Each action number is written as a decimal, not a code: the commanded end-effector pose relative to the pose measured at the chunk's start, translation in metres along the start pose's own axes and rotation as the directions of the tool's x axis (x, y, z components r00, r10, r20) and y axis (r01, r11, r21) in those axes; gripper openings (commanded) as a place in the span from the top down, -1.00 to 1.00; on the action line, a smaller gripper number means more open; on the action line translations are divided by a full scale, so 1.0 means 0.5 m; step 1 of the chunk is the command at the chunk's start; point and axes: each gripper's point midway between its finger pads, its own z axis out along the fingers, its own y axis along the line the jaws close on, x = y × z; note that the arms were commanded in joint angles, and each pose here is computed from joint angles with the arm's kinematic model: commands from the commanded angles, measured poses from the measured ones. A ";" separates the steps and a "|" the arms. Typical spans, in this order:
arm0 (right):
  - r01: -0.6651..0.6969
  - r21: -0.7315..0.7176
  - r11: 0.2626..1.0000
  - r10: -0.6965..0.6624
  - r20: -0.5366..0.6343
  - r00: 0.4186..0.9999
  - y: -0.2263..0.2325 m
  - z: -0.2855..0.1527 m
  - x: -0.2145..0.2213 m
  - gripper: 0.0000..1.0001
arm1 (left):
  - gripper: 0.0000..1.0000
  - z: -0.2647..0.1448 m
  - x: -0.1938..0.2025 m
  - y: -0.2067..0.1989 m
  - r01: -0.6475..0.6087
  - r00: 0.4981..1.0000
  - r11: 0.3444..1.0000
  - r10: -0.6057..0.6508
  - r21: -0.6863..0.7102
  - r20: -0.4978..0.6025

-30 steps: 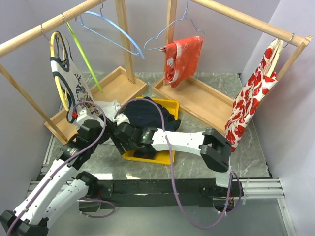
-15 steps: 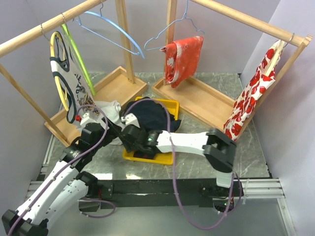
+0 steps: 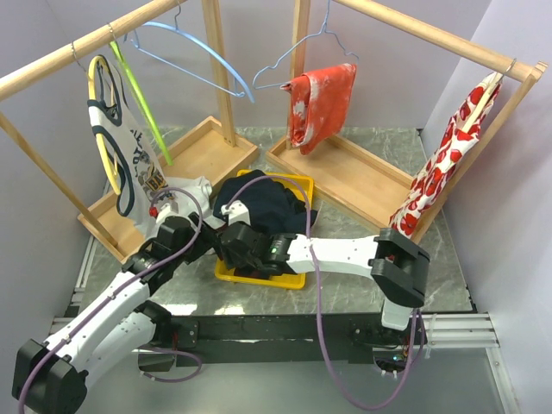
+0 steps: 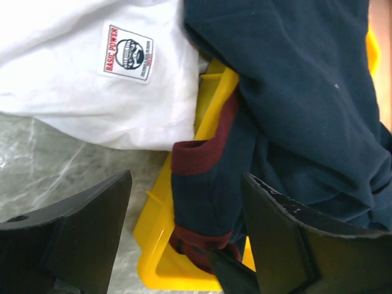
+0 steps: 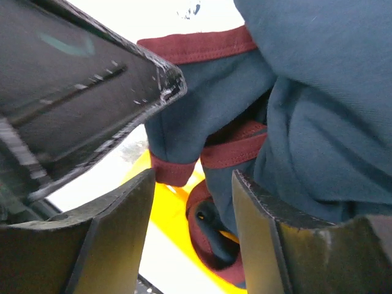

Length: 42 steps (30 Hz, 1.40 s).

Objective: Place the tank top on the hanger

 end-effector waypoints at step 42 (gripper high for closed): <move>-0.056 0.238 0.970 -0.008 0.259 0.966 -0.129 -0.222 -0.188 1.00 | 0.98 -0.193 -0.184 -0.244 -0.146 0.967 0.925 0.058 0.352 0.247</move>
